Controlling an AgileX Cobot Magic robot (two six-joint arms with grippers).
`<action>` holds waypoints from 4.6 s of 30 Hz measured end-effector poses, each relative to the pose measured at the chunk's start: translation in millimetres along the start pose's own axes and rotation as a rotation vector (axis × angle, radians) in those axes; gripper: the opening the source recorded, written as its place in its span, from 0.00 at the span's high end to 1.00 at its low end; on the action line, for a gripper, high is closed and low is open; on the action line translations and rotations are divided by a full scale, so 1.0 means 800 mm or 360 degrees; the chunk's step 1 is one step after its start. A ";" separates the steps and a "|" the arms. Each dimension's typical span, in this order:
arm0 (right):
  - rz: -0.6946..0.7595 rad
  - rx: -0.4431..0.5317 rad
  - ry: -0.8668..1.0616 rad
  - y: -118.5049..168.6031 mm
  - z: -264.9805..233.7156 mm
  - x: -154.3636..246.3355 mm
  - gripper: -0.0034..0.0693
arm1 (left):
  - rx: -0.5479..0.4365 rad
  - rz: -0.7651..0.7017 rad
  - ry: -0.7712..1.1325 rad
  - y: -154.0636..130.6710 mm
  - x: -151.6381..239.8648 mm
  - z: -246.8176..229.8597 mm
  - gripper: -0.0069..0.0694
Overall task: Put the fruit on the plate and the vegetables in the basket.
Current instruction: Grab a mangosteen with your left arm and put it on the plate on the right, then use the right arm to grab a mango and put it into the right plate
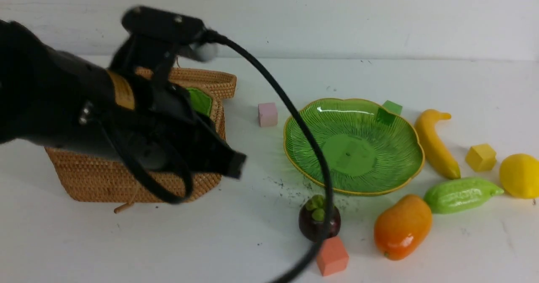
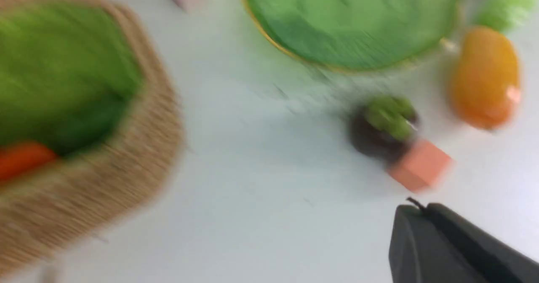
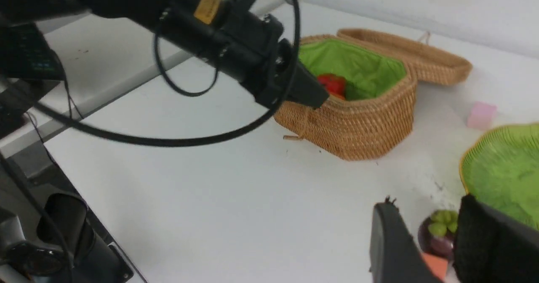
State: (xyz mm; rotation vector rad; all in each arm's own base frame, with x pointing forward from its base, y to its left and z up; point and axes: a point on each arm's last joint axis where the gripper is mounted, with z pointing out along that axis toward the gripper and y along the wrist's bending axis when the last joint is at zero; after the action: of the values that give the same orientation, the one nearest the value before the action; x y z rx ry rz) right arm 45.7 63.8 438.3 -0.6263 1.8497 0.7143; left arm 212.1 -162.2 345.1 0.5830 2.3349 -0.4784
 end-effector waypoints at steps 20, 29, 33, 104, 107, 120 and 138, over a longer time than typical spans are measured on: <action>0.0109 0.0127 0.0307 -0.008 -0.002 0.022 0.63 | 0.0133 0.0046 0.0298 -0.085 -0.006 0.184 0.07; 0.0085 0.0136 0.0313 -0.009 -0.003 0.022 0.63 | -0.0009 0.0041 0.0234 -0.075 -0.002 0.227 0.04; 0.0074 0.0139 0.0315 -0.009 -0.003 0.023 0.63 | -0.0055 0.0057 0.0209 -0.072 0.000 0.237 0.05; 0.0028 0.0565 0.0110 -0.039 -0.007 0.008 0.63 | -0.0012 0.0299 -0.0447 -0.048 -0.089 0.298 0.04; 0.0034 0.0565 0.0110 -0.039 -0.007 0.008 0.63 | -0.0013 0.0269 -0.0459 -0.049 -0.095 0.286 0.03; 0.0308 0.0561 0.0287 -0.056 0.013 0.012 0.63 | -0.0071 0.0031 -0.0319 -0.079 -0.121 0.092 0.66; 0.0807 0.0526 0.1018 -0.142 0.167 0.042 0.65 | 0.0152 0.0001 -0.0606 -0.014 0.089 -0.169 0.93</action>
State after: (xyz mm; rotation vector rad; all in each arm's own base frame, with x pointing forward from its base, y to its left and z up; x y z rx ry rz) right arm 196.5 77.5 343.8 -0.1612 2.7038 0.5320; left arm 87.7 -87.1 393.6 0.4883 1.9579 -0.6434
